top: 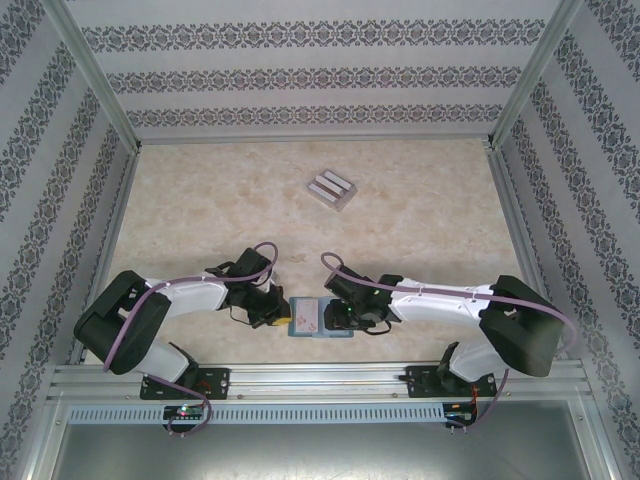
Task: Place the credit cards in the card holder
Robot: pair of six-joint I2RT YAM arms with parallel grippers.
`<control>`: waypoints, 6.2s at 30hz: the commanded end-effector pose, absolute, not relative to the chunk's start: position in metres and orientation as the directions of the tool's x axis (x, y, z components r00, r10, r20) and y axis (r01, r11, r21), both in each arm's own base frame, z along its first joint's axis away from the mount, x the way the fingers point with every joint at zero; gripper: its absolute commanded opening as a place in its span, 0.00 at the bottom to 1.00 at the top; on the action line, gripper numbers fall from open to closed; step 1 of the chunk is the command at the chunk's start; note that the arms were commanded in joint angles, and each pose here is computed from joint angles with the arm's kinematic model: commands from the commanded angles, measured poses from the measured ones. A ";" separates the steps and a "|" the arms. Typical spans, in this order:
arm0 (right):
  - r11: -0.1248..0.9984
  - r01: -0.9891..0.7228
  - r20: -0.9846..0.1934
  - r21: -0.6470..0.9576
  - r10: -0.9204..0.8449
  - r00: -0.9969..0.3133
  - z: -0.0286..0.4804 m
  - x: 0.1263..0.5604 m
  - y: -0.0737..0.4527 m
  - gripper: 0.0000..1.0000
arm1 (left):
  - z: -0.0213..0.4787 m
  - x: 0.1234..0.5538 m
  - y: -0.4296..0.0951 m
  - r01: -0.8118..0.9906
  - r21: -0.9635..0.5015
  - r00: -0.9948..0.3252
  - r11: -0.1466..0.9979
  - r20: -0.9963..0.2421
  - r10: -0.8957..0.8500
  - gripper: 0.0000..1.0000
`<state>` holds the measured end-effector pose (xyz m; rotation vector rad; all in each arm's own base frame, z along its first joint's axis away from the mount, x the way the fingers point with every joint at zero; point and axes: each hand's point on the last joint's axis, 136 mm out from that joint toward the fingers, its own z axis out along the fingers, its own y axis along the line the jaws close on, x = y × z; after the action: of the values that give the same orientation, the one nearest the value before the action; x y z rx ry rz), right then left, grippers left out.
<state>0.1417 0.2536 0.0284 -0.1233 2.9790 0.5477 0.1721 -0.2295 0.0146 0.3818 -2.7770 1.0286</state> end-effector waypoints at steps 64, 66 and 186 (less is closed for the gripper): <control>0.930 -0.073 -0.189 0.360 -0.004 -0.982 0.035 0.146 0.240 0.47 | -0.014 0.168 -0.222 -0.297 -0.544 -0.953 0.785 0.225 -0.204 0.02; 0.932 -0.071 -0.180 0.356 -0.006 -0.984 0.033 0.143 0.238 0.47 | -0.014 0.169 -0.222 -0.299 -0.549 -0.953 0.781 0.222 -0.208 0.02; 0.816 -0.137 -0.218 0.561 -0.014 -0.976 0.047 0.161 0.292 0.43 | -0.015 0.180 -0.229 -0.282 -0.547 -0.957 0.788 0.217 -0.193 0.02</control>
<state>0.1570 0.2898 0.0454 -0.1071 2.8201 0.8560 0.1753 -0.2426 0.0139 0.3617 -2.6993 1.0647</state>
